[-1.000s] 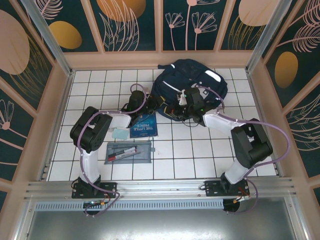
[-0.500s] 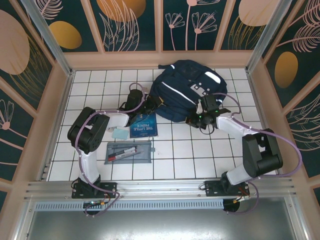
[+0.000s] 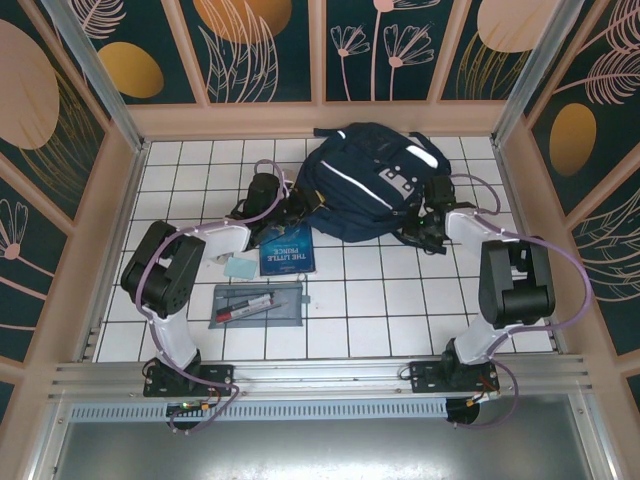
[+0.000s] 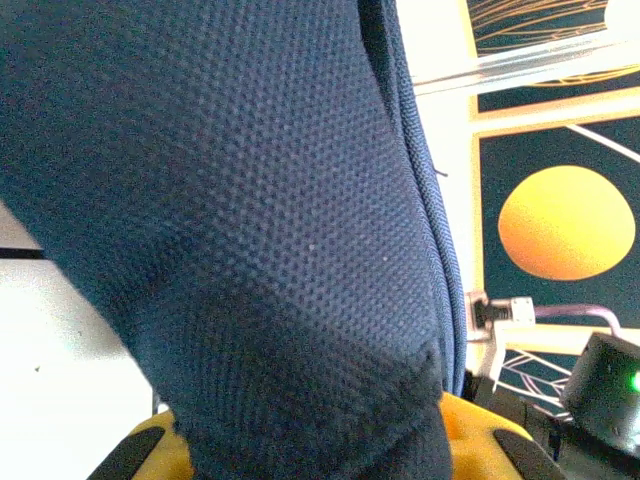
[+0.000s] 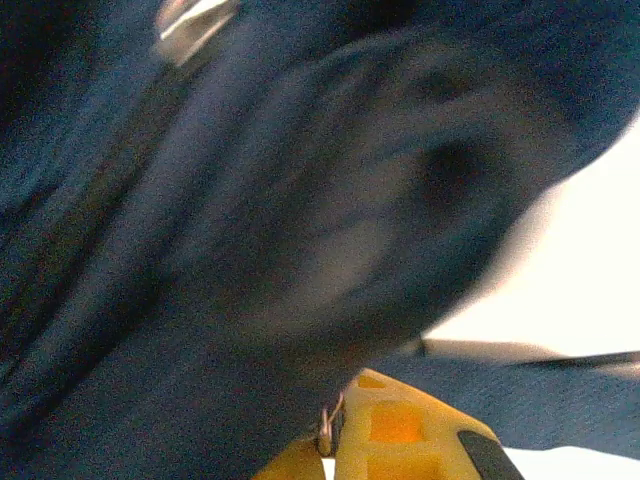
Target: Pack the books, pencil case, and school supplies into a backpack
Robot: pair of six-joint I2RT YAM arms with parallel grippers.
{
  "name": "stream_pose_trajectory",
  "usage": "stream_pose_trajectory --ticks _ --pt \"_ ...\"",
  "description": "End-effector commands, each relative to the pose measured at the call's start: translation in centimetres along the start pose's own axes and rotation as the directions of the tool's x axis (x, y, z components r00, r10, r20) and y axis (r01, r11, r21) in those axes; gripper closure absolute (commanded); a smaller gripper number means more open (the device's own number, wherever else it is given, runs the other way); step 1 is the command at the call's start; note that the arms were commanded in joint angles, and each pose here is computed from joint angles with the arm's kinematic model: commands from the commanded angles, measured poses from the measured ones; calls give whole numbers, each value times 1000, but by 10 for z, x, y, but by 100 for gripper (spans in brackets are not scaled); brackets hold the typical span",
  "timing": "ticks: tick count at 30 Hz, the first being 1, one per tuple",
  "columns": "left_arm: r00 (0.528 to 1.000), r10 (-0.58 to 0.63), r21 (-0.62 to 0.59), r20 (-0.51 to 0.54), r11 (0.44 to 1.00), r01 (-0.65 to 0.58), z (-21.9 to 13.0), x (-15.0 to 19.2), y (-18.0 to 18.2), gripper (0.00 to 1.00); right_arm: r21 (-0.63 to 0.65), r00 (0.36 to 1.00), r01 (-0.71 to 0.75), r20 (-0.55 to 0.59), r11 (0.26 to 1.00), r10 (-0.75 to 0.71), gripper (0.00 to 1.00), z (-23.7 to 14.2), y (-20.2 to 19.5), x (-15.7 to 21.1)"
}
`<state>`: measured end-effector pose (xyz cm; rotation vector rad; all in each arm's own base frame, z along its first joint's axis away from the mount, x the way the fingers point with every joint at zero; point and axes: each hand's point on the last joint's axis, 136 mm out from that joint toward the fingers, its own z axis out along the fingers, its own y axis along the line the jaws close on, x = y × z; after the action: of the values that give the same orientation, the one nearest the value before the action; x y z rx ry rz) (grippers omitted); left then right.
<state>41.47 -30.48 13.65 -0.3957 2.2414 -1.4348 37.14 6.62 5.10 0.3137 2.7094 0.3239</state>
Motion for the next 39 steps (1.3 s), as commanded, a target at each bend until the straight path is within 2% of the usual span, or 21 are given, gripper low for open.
stream_pose_trajectory --ticks 1,4,7,10,12,13,15,19,25,27,32,33,34,35,36,37,38,39 --pt "997 80 43 3 996 -80 -20 -6 -19 100 197 989 -87 132 977 62 100 -13 -63 -45" --pt "997 76 40 6 996 -76 -20 -6 -17 100 195 982 -123 164 973 91 100 -16 -72 -58" --pt "998 65 52 9 997 -65 -19 -6 -18 100 159 982 -111 168 981 84 100 -15 -62 -63" --pt "997 72 47 19 996 -73 -20 -9 -20 100 223 984 -92 167 971 54 100 -16 -67 -65" --pt "997 72 44 29 996 -73 -20 -11 -21 100 179 988 -79 144 981 53 100 -17 -57 -63" --pt "997 67 45 32 997 -68 -20 -11 -21 100 142 989 -73 136 987 54 93 -19 -50 -61" --pt "998 47 62 47 997 -50 -19 -13 -23 100 56 992 -71 106 996 65 56 -24 -32 -52" --pt "995 26 102 92 994 -36 -19 -19 -33 100 -17 991 -89 96 996 90 12 -43 -11 -36" --pt "995 20 140 101 990 -34 -10 -12 -52 100 -65 980 -102 165 993 112 7 -92 -3 -29" --pt "995 2 160 95 987 -17 -5 1 -58 100 -98 969 -101 217 990 120 1 -111 4 -34" --pt "991 -92 218 97 973 69 4 41 -66 100 -272 913 -122 347 955 216 1 -144 17 -52" --pt "991 -103 226 90 971 81 7 51 -70 97 -313 909 -133 340 940 242 1 -145 18 -52" --pt "990 -110 231 84 969 88 11 59 -72 87 -336 908 -138 333 932 255 1 -146 20 -53" --pt "991 -115 240 68 966 95 15 69 -76 66 -348 908 -139 329 927 260 1 -146 22 -53" --pt "992 -116 242 47 965 101 19 79 -79 35 -361 910 -136 321 922 260 1 -146 25 -53" --pt "994 -111 234 26 967 102 22 87 -82 18 -371 913 -132 315 919 258 1 -145 28 -52" --pt "995 -94 205 13 975 90 24 94 -80 2 -378 916 -130 309 917 257 1 -145 31 -50" --pt "998 -63 182 18 982 58 22 96 -79 1 -381 918 -128 304 916 255 1 -145 34 -48"
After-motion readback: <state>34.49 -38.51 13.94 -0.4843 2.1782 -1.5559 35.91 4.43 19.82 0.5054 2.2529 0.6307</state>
